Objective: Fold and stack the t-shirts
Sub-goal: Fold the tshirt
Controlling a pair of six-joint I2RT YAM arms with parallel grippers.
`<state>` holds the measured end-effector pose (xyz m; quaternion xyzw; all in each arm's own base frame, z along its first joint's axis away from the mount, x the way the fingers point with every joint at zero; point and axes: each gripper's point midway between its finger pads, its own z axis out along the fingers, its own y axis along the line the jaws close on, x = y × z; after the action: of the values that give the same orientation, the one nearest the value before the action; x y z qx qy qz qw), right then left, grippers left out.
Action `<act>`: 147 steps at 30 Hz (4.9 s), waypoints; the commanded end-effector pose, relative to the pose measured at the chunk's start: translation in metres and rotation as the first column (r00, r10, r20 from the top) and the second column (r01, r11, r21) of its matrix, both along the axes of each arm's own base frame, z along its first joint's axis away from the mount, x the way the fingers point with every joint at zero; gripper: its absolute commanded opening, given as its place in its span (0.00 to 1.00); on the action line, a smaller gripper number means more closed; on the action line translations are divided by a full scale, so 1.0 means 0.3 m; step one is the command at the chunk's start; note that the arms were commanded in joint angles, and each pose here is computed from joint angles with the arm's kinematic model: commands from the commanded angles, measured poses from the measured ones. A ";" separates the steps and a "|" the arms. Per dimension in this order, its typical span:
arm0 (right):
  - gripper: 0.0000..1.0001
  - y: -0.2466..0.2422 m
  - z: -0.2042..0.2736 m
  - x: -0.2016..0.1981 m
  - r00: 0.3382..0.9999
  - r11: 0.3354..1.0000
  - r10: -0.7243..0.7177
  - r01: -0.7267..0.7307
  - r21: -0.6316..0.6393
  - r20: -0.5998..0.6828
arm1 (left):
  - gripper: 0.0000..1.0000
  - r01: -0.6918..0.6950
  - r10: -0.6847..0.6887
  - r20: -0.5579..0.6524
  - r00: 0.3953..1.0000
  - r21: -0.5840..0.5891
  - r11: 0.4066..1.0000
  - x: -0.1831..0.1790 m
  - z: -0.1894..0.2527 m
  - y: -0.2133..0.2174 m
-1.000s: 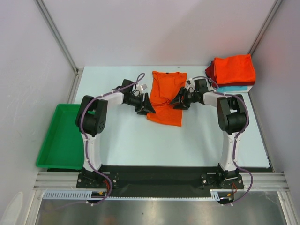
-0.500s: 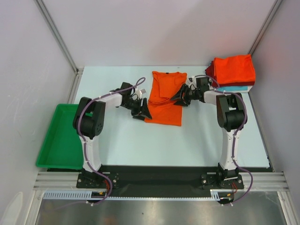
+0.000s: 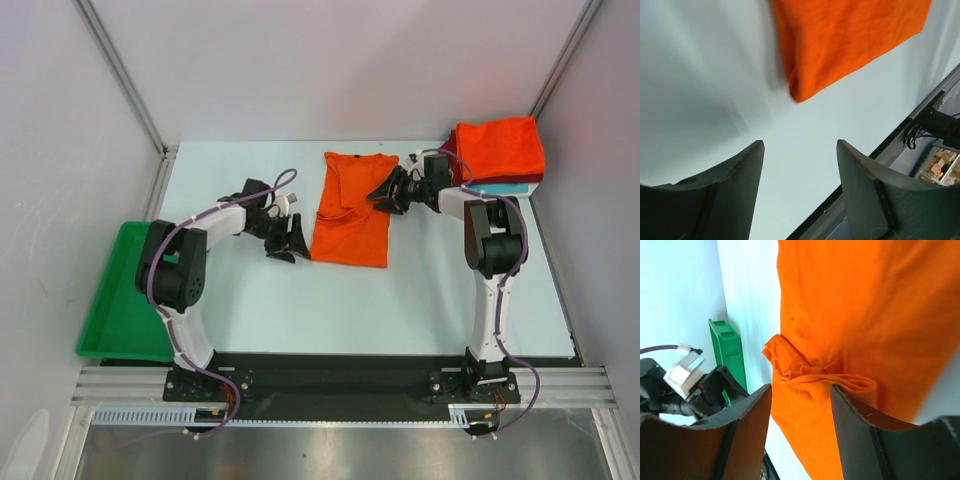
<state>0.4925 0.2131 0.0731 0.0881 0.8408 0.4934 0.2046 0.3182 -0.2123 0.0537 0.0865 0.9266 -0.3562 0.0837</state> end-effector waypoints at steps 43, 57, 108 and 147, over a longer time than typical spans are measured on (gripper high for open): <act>0.55 -0.108 -0.158 -0.527 0.950 0.995 -0.019 -0.013 -0.100 -0.310 | 0.46 -0.182 0.143 -0.254 0.957 -0.136 0.974 0.079 -0.117 -0.146; 0.53 -0.110 -0.213 -0.557 0.923 0.994 -0.021 -0.023 -0.109 -0.383 | 0.36 -0.166 0.125 -0.264 0.956 -0.137 0.977 0.060 -0.121 -0.159; 0.00 -0.162 0.259 -0.693 0.992 0.994 0.105 -0.106 -0.012 -0.070 | 0.01 0.042 -0.038 0.019 0.999 -0.299 0.953 -0.154 0.318 -0.236; 0.73 -0.281 0.196 0.126 0.954 0.956 0.046 0.044 -0.291 0.295 | 0.69 0.057 0.057 0.469 0.881 -0.224 0.973 0.663 0.372 -0.291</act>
<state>0.5439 0.1429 0.1166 -0.0051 0.8605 0.3884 0.3297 0.5238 -0.3032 0.1130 0.1260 0.8580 -0.4125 0.2789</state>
